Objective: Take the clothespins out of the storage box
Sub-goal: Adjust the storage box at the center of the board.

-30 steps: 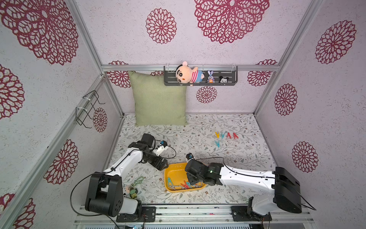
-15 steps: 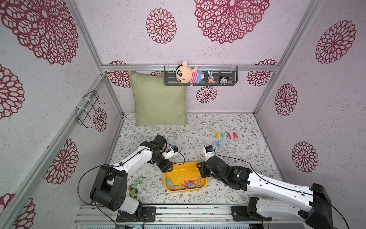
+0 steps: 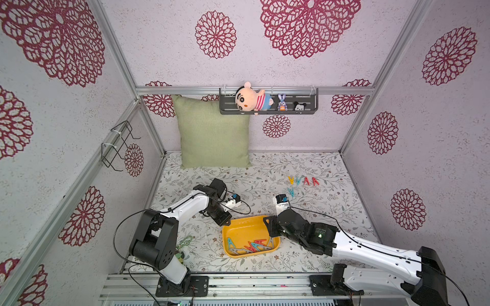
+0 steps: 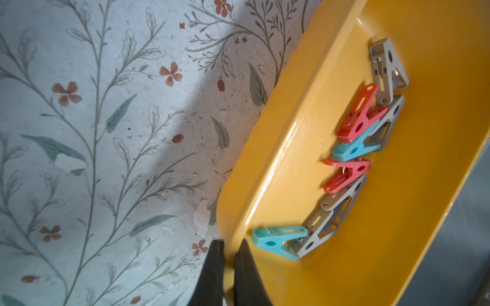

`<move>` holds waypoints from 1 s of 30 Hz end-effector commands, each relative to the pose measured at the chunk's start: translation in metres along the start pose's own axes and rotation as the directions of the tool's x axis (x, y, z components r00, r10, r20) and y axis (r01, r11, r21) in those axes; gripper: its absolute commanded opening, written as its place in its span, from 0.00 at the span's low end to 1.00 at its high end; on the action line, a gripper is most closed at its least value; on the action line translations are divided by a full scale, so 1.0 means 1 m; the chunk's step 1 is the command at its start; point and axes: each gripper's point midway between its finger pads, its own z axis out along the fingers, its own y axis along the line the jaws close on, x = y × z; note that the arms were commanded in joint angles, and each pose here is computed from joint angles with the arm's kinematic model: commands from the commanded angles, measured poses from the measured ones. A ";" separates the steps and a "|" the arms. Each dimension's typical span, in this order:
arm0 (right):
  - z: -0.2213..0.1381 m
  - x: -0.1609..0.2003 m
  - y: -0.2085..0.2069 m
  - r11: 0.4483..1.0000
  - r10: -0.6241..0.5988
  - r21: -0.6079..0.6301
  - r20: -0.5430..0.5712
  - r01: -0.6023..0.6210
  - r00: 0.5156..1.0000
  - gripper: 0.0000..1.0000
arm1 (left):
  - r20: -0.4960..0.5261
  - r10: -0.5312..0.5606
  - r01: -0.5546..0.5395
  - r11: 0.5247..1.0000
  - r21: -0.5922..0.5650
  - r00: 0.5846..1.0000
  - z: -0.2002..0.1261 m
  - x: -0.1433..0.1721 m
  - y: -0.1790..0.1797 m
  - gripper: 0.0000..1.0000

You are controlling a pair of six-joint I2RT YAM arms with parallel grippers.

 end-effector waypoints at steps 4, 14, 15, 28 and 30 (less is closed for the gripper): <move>-0.001 -0.004 0.006 0.999 0.033 -0.035 0.014 -0.033 0.999 0.29 | -0.040 0.058 -0.051 0.987 0.153 0.998 -0.002 0.005 -0.022 0.00; -0.006 -0.007 0.006 0.998 0.056 -0.044 0.029 -0.055 0.998 0.29 | -0.144 0.068 -0.023 0.956 0.292 0.987 0.007 0.007 -0.014 0.00; -0.007 -0.008 0.005 0.997 0.060 -0.043 0.032 -0.058 0.998 0.29 | -0.148 0.065 -0.020 0.957 0.289 0.987 0.008 0.007 -0.011 0.00; -0.006 -0.006 0.006 0.997 0.062 -0.049 0.028 -0.061 0.998 0.29 | -0.239 0.077 0.022 0.921 0.388 0.968 0.023 0.008 -0.002 0.00; -0.007 -0.007 0.005 0.997 0.062 -0.047 0.029 -0.061 0.998 0.29 | -0.242 0.079 0.022 0.922 0.388 0.967 0.024 0.008 0.000 0.00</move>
